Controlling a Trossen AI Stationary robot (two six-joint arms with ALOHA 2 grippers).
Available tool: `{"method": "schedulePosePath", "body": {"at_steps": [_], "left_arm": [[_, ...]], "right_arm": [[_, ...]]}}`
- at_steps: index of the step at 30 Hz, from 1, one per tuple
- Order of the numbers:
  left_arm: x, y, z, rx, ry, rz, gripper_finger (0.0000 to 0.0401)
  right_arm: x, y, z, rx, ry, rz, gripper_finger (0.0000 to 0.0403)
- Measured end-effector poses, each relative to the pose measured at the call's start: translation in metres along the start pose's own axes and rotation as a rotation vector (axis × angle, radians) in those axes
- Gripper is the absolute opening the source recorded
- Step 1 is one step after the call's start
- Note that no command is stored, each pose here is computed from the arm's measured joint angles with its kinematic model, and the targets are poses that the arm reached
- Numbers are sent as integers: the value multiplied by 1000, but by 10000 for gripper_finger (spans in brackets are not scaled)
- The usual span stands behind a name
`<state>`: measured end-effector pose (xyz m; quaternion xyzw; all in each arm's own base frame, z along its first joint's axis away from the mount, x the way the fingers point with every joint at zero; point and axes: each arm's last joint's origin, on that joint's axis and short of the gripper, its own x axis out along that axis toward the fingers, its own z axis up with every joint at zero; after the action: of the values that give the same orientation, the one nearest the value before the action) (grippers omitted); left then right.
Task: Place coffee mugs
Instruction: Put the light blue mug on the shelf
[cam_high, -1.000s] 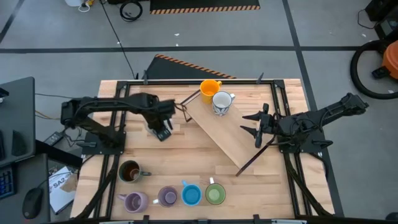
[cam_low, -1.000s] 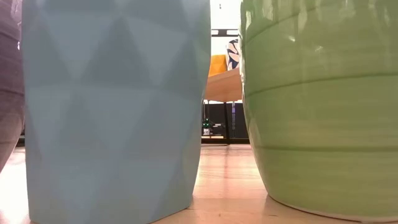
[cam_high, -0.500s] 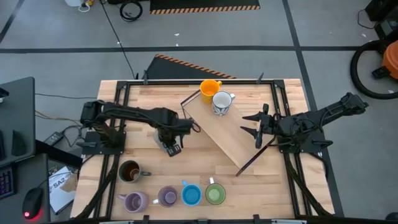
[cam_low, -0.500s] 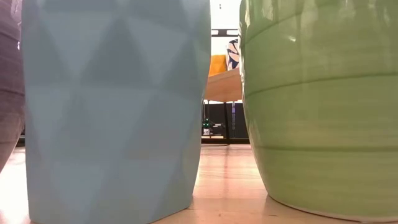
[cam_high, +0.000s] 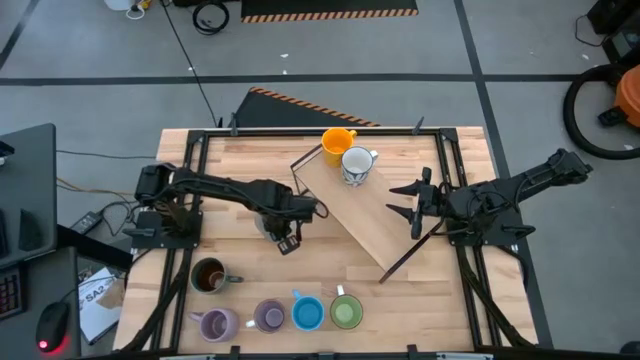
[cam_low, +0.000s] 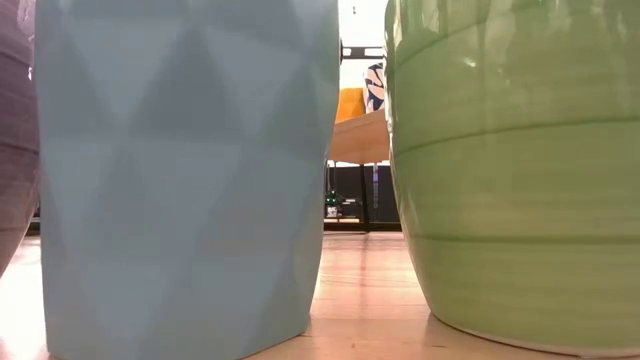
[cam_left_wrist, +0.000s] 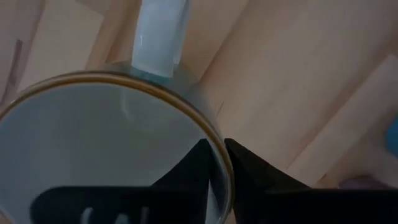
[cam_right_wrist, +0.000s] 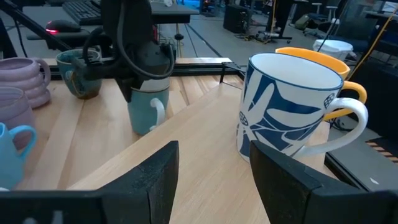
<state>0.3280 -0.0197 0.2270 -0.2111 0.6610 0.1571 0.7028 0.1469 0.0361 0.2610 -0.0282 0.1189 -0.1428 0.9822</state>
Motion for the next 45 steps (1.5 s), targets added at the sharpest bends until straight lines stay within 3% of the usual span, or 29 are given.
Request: {"method": "schedulePosePath", "body": {"at_steps": [6, 11, 16, 25, 29, 36, 42, 45], "left_arm": [[-3, -4, 5, 41, -55, -23, 127], [-17, -6, 7, 165, -66, -26, 166], [-29, -11, -2, 429, -13, 29, 164], [-31, -32, -38, 918, 51, 353, 158], [-31, -37, -45, 992, 69, 361, 158], [-29, -25, -58, 1087, 241, 448, 157], [-18, -16, -66, 1237, 260, 548, 157], [-20, -14, -67, 1264, 210, 543, 157]], "right_arm": [[0, 0, 0, 1, -1, 0, 203], [0, 0, 0, 2, -2, 0, 203], [0, 0, 0, 7, -2, 0, 203], [0, 0, 1, 13, -6, 5, 203], [0, 0, 1, 23, -5, 5, 203], [0, 0, 1, 31, -12, 8, 203], [0, 0, 2, 29, -14, 9, 203], [0, 0, 2, 30, -17, 9, 203]]}}
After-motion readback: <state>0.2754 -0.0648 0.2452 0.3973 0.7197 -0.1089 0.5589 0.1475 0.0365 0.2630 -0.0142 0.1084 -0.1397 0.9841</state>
